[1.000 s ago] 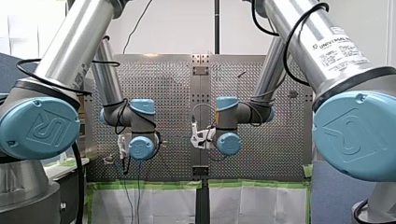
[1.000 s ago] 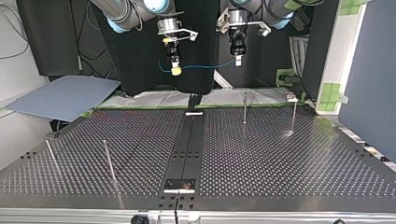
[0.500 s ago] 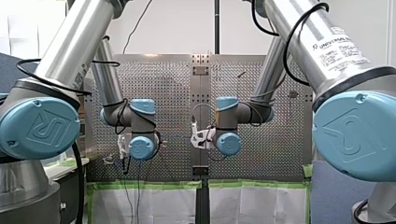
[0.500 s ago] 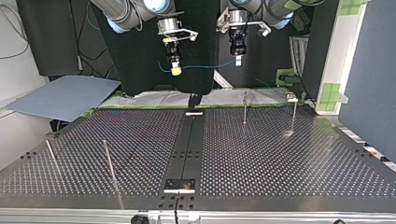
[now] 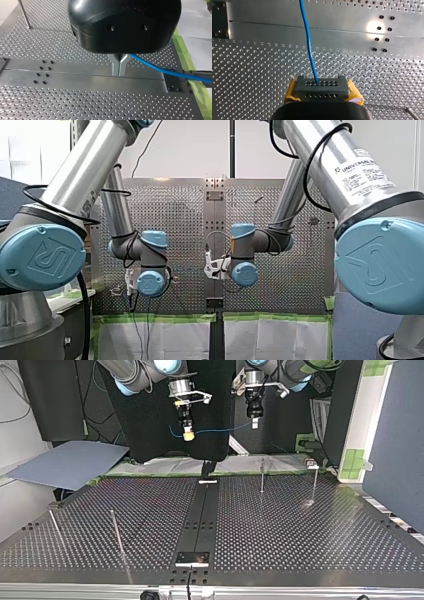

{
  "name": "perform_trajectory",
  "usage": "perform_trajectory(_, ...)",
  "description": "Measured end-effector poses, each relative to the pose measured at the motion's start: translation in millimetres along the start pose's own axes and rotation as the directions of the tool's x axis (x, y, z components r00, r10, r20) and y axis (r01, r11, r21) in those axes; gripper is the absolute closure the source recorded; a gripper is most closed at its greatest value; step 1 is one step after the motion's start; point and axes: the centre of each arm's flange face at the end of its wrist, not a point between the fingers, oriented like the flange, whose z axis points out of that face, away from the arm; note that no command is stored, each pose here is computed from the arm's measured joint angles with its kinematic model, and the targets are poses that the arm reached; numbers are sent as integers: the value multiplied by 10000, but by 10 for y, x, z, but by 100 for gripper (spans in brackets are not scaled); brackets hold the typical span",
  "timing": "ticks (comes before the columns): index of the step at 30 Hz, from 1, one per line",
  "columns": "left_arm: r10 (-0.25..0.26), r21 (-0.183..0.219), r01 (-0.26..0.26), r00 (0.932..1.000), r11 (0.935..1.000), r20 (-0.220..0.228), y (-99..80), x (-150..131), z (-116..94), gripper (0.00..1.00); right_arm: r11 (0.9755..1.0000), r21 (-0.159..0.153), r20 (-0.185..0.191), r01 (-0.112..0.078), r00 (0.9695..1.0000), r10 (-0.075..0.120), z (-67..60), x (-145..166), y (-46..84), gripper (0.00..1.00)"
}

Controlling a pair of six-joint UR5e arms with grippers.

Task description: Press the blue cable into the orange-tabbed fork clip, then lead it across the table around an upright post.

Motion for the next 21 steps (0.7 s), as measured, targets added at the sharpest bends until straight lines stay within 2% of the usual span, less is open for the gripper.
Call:
perform_trajectory(13,10,-1,-10,10000,10000,-15,1,7,-1,100,10000,0,0,-1,10000,1,0,0,0,100)
perform_trajectory(16,11,-1,-11,10000,10000,-16,1,7,-1,100,10000,3,67,-52,10000,52,0,-20,-32,100)
perform_trajectory(19,10,-1,-10,10000,10000,-16,1,7,-1,100,9999,29,383,-158,9991,156,-52,-116,-125,100)
perform_trajectory(21,10,-1,-10,10000,10000,-16,1,7,-1,100,9999,54,745,-139,9971,134,-134,-228,-206,100)
